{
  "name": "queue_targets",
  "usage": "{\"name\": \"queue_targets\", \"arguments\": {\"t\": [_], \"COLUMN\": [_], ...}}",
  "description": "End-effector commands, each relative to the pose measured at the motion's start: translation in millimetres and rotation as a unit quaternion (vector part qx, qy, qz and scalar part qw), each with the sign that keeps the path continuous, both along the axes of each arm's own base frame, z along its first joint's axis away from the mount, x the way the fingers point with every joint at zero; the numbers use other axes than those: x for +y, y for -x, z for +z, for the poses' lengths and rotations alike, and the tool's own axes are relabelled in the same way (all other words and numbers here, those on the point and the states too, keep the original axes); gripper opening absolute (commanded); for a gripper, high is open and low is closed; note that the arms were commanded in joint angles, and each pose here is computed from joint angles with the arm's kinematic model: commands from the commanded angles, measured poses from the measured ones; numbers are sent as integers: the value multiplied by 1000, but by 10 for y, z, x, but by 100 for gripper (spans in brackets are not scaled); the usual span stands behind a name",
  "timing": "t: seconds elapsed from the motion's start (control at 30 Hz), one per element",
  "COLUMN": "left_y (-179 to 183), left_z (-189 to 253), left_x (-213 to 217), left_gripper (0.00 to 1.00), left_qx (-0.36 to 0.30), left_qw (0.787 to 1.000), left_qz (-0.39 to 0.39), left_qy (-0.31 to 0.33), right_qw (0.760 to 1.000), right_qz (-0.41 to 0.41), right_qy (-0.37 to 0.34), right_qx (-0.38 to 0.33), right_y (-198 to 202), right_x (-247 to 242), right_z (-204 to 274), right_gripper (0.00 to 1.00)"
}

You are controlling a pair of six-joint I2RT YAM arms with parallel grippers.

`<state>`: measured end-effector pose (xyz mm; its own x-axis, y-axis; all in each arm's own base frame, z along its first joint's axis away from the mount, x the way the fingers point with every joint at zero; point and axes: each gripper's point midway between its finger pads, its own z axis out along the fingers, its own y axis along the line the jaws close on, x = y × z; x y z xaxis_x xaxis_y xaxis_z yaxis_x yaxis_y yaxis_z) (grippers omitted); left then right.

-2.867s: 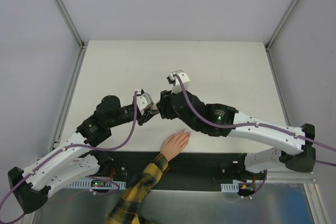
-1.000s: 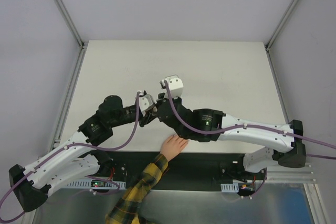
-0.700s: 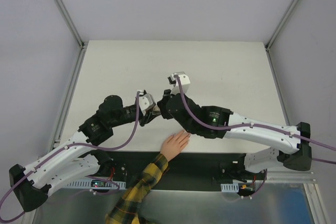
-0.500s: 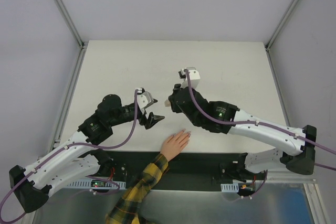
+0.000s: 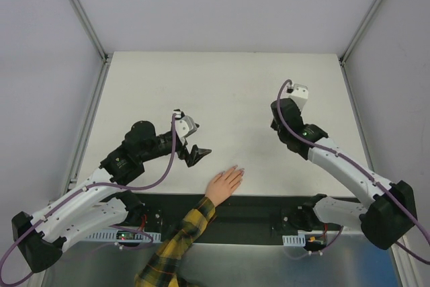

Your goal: Paint the nails

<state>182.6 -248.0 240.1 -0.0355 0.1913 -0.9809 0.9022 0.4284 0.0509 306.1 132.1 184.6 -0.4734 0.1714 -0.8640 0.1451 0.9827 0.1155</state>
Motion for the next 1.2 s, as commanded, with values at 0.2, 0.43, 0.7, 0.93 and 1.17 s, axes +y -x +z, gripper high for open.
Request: {"name": "queue_targets", "arguments": {"t": [0.2,0.43,0.7,0.93,1.17], "left_y": [-138,-136,-133,-122,-124], "left_z": [176,163,164,190,217], "left_x": [16,7,11,14,36], "left_gripper": [93,93,93,93,93], "left_qx": [-20,-18,-20,-21,-25], "left_qw": [999,999,999,999,999], "left_qz": [30,28,28,26,32], "left_qy": [15,14,14,17,20], "right_qw": [992,986,983,987,996], "right_qz": [-119,-143,-149,-123,-38], "right_qy": [-22,-16,-9,11,57], "right_qx": [47,88,107,105,59], "right_y": [-567,-611,-572,-529,-243], "right_x": [-876,-959,-976,-978,-748], "right_z": [-705,-1022,-1185,-892,39], "right_gripper": [1,5,21,49,65]}}
